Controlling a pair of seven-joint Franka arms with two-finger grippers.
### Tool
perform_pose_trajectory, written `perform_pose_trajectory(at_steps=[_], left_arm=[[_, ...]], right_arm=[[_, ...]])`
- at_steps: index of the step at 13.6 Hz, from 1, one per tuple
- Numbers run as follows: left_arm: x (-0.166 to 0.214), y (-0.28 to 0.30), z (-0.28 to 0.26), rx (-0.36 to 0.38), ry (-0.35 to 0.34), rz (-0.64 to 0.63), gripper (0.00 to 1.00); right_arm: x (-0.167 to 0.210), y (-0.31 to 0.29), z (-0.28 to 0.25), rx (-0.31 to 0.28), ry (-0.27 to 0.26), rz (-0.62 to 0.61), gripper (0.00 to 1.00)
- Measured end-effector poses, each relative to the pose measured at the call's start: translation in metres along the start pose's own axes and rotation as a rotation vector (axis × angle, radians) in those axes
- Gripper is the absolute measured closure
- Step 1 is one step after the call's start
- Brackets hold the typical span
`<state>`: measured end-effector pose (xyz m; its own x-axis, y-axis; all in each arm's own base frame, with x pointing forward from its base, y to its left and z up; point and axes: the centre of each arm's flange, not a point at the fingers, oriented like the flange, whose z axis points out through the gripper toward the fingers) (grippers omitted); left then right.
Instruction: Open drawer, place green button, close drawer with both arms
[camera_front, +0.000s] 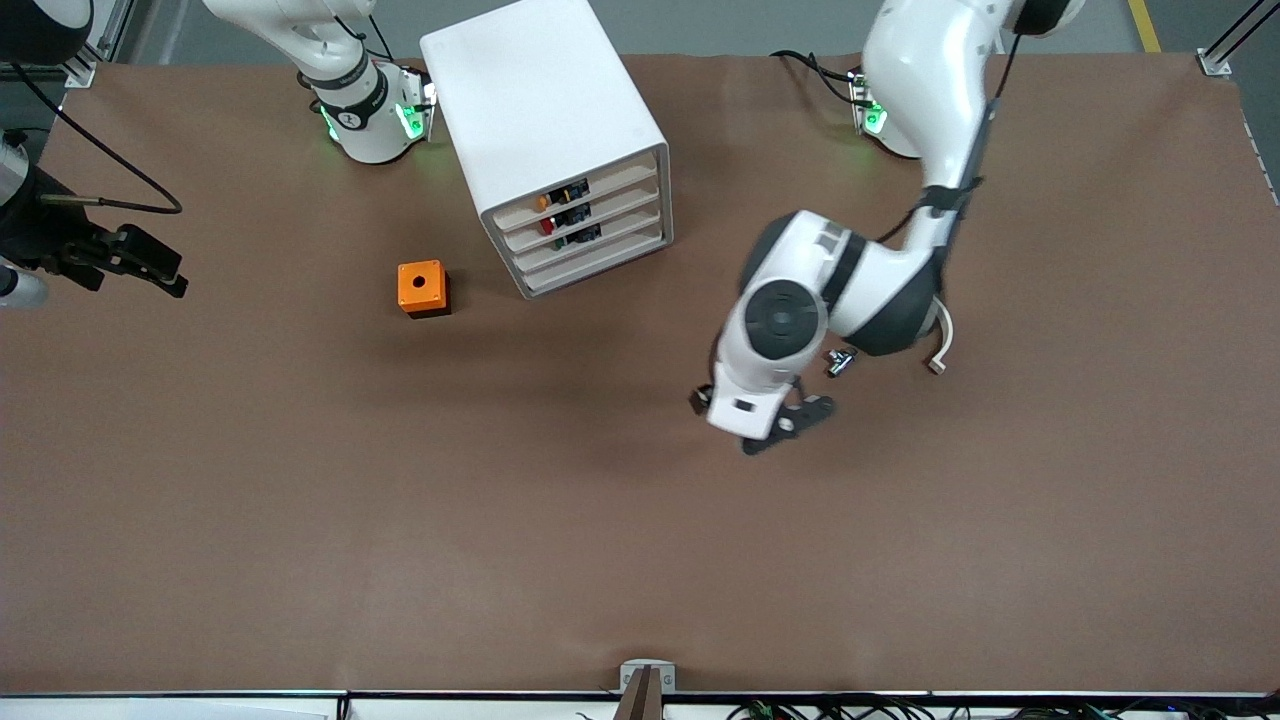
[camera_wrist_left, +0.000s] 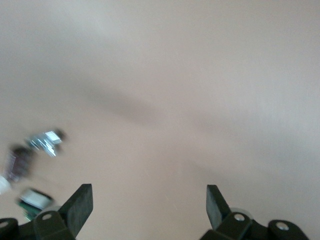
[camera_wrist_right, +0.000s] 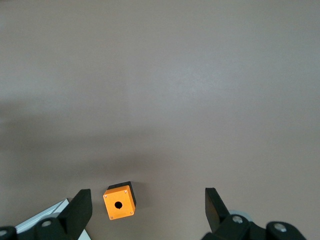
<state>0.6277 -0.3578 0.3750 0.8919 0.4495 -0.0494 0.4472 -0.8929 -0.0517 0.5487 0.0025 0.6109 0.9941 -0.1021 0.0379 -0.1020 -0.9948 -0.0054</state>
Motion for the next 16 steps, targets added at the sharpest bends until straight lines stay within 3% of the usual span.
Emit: perform_pose_trajectory(at_steps=[3, 7, 16], left_arm=[[0.056, -0.065, -0.059, 0.008, 0.048, 0.017, 0.0], [0.099, -0.151, -0.13, -0.001, 0.059, 0.059, 0.0], [0.096, -0.295, -0.244, -0.017, 0.036, 0.246, 0.0]], right_arm=[[0.0, 0.0, 0.0, 0.0, 0.0, 0.0, 0.0], [0.0, 0.0, 0.001, 0.0, -0.004, 0.0, 0.0], [0.0, 0.001, 0.0, -0.02, -0.002, -0.003, 0.0]])
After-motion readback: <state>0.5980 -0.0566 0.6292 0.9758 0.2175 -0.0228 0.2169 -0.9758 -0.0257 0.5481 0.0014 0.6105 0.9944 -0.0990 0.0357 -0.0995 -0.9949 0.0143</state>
